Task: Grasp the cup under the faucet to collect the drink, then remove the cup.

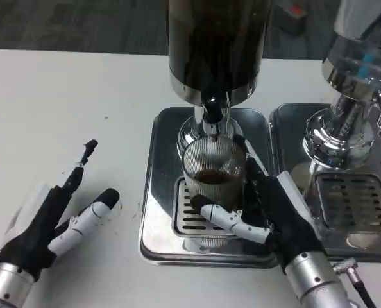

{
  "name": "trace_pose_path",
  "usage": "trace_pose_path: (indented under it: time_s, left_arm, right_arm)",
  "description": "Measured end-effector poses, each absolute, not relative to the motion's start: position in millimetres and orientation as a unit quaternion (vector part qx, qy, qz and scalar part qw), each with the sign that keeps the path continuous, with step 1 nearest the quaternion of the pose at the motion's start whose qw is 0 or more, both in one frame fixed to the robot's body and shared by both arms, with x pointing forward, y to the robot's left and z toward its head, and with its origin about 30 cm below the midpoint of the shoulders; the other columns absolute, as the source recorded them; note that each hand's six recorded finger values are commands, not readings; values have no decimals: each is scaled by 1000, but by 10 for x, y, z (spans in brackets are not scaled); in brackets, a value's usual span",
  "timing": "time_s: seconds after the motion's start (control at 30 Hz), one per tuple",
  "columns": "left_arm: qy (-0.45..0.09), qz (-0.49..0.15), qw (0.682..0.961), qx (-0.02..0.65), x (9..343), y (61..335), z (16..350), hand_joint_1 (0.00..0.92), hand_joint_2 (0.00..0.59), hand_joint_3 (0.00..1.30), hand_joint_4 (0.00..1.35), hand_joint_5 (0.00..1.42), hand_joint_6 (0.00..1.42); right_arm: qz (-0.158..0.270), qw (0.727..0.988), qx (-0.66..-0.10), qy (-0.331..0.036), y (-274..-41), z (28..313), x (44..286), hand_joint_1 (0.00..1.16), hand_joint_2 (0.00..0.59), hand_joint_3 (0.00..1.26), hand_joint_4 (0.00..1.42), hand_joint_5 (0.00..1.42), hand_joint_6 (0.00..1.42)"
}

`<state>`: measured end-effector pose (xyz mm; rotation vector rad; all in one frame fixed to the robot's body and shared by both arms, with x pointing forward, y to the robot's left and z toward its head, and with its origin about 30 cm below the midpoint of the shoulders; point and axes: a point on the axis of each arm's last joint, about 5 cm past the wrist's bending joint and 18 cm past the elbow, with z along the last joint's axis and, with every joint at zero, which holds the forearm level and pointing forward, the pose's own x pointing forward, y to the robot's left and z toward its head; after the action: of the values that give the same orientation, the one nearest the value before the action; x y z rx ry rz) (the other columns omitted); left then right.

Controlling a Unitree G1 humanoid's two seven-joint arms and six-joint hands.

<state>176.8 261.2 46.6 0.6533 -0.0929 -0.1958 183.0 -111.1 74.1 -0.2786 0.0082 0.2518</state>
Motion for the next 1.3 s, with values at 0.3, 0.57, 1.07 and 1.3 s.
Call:
trace_pose_path:
  time_s: [0.3, 0.57, 1.07, 1.3]
  left_arm:
    - [-44, -98, 943, 314, 1772, 2617, 472, 0, 156, 0, 0, 25, 0]
    - [-44, -97, 944, 312, 1773, 2624, 475, 0, 156, 0, 0, 25, 0]
    - [-43, -90, 948, 303, 1763, 2638, 478, 0, 156, 7, 0, 26, 0]
    - [-40, -89, 948, 302, 1742, 2645, 468, 0, 156, 9, 0, 26, 0]
  right_arm:
    - [118, 985, -128, 11, -1035, 713, 1889, 747, 165, 0, 0, 0, 0]
    - [111, 987, -120, 7, -987, 681, 1918, 787, 148, 0, 0, 0, 0]
    - [88, 989, -117, 1, -935, 661, 1945, 922, 166, 18, 133, 195, 303]
    - [80, 990, -113, 1, -914, 656, 1941, 952, 176, 179, 328, 365, 490]
